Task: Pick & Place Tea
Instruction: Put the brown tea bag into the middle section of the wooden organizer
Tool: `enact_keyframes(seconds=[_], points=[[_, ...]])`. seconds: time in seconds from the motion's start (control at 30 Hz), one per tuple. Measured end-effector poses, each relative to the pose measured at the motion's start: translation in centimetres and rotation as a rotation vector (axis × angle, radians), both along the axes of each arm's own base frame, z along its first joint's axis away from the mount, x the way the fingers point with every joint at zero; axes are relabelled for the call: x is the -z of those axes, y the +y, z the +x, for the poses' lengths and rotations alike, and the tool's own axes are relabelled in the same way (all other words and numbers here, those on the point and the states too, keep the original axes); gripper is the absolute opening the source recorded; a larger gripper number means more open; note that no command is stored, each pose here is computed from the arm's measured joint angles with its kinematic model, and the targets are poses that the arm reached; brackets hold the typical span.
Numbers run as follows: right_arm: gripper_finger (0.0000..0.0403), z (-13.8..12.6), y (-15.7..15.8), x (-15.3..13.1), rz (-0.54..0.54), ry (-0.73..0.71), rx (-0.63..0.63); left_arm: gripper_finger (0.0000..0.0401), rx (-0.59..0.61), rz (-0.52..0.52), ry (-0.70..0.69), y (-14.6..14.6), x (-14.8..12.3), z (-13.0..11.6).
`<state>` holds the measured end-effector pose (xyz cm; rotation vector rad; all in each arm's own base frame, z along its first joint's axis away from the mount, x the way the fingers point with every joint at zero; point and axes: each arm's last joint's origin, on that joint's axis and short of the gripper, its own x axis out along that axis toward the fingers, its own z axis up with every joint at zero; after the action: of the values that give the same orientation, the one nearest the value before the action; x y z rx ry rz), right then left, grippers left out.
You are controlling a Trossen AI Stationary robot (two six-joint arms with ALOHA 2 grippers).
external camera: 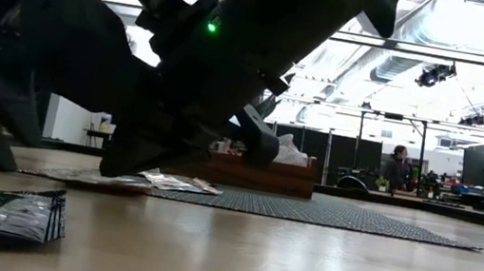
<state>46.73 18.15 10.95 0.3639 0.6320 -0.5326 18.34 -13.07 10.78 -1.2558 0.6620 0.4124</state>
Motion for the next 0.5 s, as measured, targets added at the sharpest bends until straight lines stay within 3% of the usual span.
enact_keyframes(seconds=[0.5], points=[[0.0000, 0.12, 0.10, -0.14, 0.000, -0.002, -0.030, 0.0142, -0.027, -0.012, -0.036, -0.27, -0.12, 0.47]])
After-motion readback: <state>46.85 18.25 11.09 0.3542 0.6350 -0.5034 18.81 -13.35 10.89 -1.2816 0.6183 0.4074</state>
